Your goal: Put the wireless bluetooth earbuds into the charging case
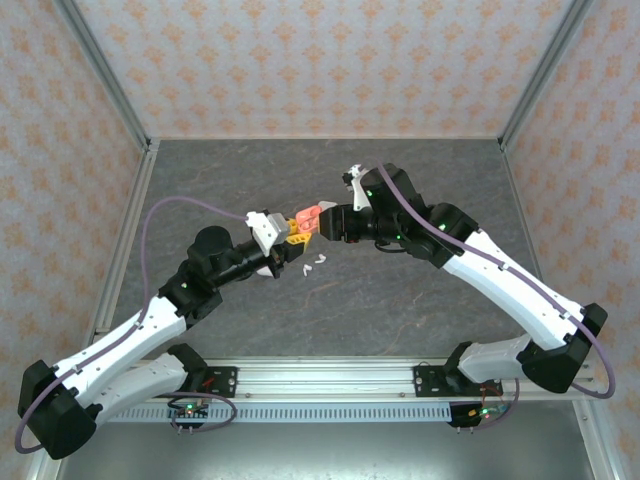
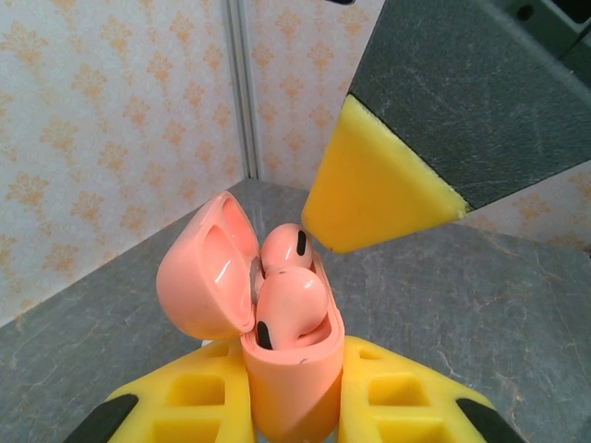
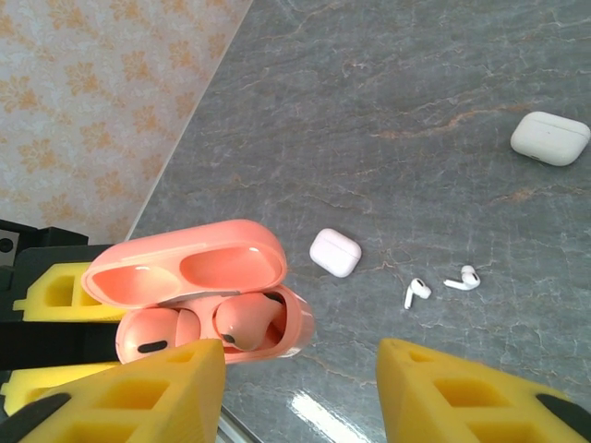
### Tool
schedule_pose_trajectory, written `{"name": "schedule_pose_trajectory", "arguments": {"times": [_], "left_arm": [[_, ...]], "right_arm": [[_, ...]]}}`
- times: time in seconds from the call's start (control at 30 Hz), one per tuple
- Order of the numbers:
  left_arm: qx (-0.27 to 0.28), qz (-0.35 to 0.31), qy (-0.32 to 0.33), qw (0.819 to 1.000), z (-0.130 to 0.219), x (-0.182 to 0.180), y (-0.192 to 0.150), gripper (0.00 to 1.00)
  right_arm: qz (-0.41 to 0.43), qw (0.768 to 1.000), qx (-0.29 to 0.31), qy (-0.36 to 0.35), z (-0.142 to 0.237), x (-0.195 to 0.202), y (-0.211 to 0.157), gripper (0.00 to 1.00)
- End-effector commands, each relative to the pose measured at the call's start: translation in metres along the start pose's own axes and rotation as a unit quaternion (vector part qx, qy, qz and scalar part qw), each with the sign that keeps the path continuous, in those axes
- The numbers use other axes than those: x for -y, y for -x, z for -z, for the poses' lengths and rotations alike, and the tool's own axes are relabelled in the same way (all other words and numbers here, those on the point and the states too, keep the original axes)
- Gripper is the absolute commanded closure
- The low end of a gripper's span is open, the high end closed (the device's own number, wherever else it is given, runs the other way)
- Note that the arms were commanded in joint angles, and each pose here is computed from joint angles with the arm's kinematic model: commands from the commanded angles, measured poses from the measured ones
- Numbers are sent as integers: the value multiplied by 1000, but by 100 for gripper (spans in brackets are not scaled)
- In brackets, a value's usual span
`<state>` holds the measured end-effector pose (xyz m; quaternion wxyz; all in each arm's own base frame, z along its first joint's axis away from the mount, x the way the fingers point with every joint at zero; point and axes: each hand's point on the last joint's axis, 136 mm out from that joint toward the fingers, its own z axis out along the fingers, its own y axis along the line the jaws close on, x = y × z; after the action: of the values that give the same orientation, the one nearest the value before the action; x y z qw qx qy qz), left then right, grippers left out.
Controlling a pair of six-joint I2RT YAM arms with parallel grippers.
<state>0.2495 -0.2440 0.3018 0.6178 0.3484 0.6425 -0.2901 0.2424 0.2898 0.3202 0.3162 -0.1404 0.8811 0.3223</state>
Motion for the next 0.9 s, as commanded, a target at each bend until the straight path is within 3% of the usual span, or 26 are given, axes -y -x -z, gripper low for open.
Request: {"name": "schedule_pose_trajectory", "arguments": {"times": [0.0,0.27,0.47,0.6,0.87], "left_arm": [[41,-7,7,999,2,-2,29,100],[41,-6,6,999,2,-1,29,100],[42,-7,-25,999,3,10,30,100],[44,-7,-59,997,5,21,33,100],[44,-4,-93,995,5,32,35,100]], "right_arm": [[8,1000,8,-17,9,7,-1,53],[13,1000,18,14,15,-3,3,50],[15,990,67,122,36,-18,16,34],[22,981,60,184,38,-30,13,26],[22,975,30,221,21,-40,10,26]]}}
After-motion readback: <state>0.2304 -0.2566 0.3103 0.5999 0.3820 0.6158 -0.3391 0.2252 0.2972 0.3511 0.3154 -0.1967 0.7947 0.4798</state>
